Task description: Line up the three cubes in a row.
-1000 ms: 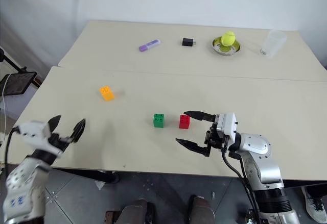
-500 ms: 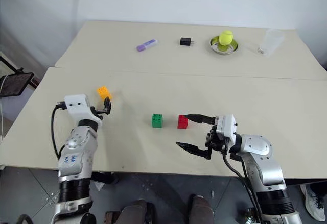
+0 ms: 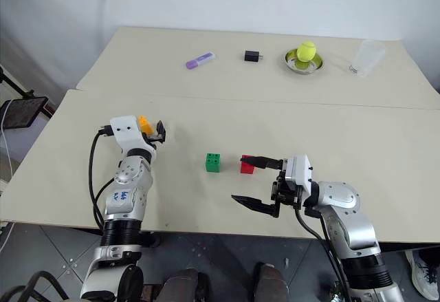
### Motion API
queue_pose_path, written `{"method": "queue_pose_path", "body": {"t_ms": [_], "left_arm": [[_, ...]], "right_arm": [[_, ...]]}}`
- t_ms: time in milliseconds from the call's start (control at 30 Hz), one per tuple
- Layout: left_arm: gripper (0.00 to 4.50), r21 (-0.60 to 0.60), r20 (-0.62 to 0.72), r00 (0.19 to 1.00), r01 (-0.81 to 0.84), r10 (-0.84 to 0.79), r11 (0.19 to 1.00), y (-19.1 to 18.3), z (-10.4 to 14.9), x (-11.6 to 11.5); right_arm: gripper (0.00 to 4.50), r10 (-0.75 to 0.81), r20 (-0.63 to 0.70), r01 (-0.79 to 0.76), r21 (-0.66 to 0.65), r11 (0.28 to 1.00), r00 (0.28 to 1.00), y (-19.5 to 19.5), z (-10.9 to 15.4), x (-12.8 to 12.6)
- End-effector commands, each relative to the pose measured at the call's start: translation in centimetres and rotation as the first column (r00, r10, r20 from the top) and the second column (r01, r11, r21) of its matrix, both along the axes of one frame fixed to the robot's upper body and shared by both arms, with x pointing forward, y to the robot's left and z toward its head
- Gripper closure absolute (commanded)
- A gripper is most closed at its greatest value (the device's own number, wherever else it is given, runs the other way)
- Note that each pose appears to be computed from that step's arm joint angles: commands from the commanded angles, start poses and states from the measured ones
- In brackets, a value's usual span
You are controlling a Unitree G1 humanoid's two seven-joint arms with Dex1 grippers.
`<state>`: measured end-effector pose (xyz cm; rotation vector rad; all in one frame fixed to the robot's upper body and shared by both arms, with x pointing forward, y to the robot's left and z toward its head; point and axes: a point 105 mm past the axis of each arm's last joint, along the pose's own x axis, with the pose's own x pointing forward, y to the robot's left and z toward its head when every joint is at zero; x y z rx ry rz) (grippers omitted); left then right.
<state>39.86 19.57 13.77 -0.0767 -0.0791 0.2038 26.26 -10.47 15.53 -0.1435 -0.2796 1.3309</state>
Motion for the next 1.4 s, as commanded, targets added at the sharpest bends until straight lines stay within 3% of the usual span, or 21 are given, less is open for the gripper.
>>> {"method": "queue_pose_path", "body": {"t_ms": [33, 233, 333, 433, 533, 633, 667, 733, 867, 1000, 1400], "left_arm": [[1.16, 0.013, 0.048, 0.999, -0.013, 0.013, 1.000, 0.2, 1.1, 0.0], [3.02, 0.061, 0.065, 0.996, 0.052, -0.056, 0.997, 0.4, 1.2, -0.2], [3.05, 0.087, 0.101, 0.983, 0.142, -0.151, 0.986, 1.2, 1.8, -0.7], [3.05, 0.152, 0.106, 0.895, 0.416, -0.433, 0.897, 2.7, 3.0, -1.8], [3.05, 0.230, 0.044, 0.720, 0.667, -0.693, 0.708, 2.1, 4.0, -2.9], [3.05, 0.299, -0.062, 0.484, 0.843, -0.873, 0.447, 1.0, 4.9, -4.2], [3.05, 0.312, -0.134, 0.362, 0.899, -0.922, 0.307, 0.2, 4.7, -4.7], [3.05, 0.321, -0.242, 0.174, 0.943, -0.955, 0.091, -0.8, 4.2, -5.3], [3.05, 0.307, -0.387, 0.004, 0.943, -0.922, -0.125, -1.5, 2.6, -5.5], [3.05, 0.292, -0.453, -0.059, 0.933, -0.890, -0.210, -1.5, 1.6, -5.5], [3.05, 0.254, -0.500, -0.066, 0.942, -0.864, -0.219, -0.5, 0.6, -5.5]], "right_arm": [[0.00, 0.004, 0.022, -0.005, 0.017, 1.000, 1.000, 0.0, 0.5, -0.1], [0.00, -0.013, 0.015, 0.013, 0.009, 1.000, 1.000, 0.0, 0.1, -0.1], [0.00, -0.025, 0.013, 0.024, 0.013, 1.000, 1.000, 0.0, 0.1, -0.1], [0.00, -0.058, 0.016, 0.057, 0.008, 0.998, 0.998, -0.7, -0.1, -0.1], [0.00, -0.079, 0.017, 0.079, 0.003, 0.997, 0.997, -1.2, -0.2, -0.1], [0.00, -0.094, 0.016, 0.094, -0.003, 0.996, 0.995, -1.5, -0.3, -0.2], [0.00, -0.099, 0.015, 0.099, -0.007, 0.995, 0.995, -1.6, -0.3, -0.4], [0.00, -0.105, 0.015, 0.105, -0.014, 0.994, 0.994, -1.7, -0.3, -0.8], [0.00, -0.132, 0.015, 0.132, -0.028, 0.991, 0.991, -2.3, -0.2, -1.2], [0.00, -0.165, 0.016, 0.165, -0.035, 0.986, 0.986, -2.8, -0.1, -1.6], [0.00, -0.176, -0.007, 0.175, -0.045, 0.984, 0.984, -3.0, -0.5, -2.0]]}}
